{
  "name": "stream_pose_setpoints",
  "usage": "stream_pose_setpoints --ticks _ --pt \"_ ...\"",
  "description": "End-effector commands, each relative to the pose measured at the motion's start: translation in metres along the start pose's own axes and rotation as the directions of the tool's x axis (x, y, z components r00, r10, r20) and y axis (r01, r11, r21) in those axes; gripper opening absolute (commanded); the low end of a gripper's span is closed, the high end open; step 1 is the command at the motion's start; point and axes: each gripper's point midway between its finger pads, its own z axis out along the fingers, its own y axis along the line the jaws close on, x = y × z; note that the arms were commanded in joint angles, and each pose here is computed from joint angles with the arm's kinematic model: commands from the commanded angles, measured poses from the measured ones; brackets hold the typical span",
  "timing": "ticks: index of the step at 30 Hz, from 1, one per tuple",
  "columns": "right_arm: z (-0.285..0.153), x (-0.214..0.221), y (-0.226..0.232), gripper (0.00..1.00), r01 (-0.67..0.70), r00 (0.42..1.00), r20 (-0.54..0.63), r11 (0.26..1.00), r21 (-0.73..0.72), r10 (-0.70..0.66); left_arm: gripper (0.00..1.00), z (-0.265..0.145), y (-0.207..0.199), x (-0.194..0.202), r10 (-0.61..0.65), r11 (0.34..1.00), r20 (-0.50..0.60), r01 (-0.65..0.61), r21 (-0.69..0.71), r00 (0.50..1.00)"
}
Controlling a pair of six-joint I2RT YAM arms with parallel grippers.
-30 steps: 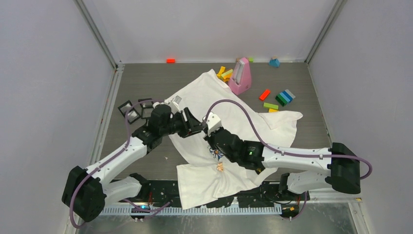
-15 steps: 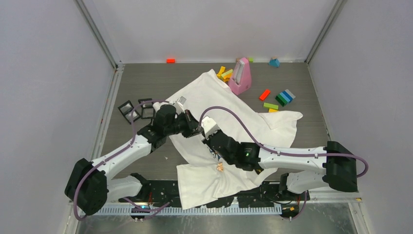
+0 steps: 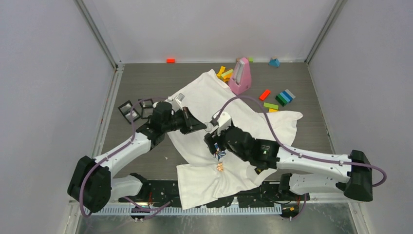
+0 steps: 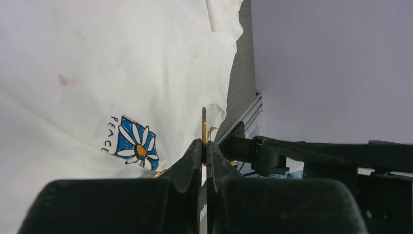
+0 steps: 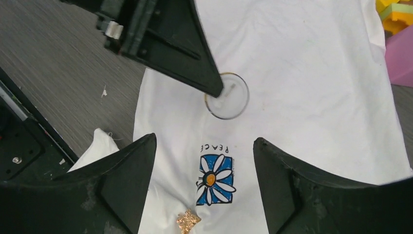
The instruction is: Pin the brooch onto the clothing
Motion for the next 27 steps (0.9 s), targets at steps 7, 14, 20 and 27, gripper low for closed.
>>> stream_pose_setpoints --ticks 7,14,20,27 --pt "-0.038 -0.019 -0.006 0.75 -0.402 0.916 -0.181 0.831 -0.385 0.359 0.0 -0.049 -0.06 0.02 0.336 0.894 -0.211 -0.24 0.378 0.918" --pt "-0.064 -0.035 0.02 0.66 -0.485 0.873 -0.285 0.645 -0.59 0.396 0.0 -0.088 -0.084 0.047 0.487 0.791 -0.266 -0.292 0.537 0.832" --pt "-0.079 -0.049 0.037 0.58 -0.511 0.852 -0.32 0.525 -0.681 0.414 0.0 -0.101 -0.088 0.066 0.524 0.76 -0.317 -0.266 0.593 0.791" --pt "-0.075 -0.044 0.041 0.48 -0.543 0.834 -0.368 0.497 -0.677 0.41 0.0 -0.101 -0.093 0.081 0.552 0.737 -0.346 -0.25 0.628 0.759"
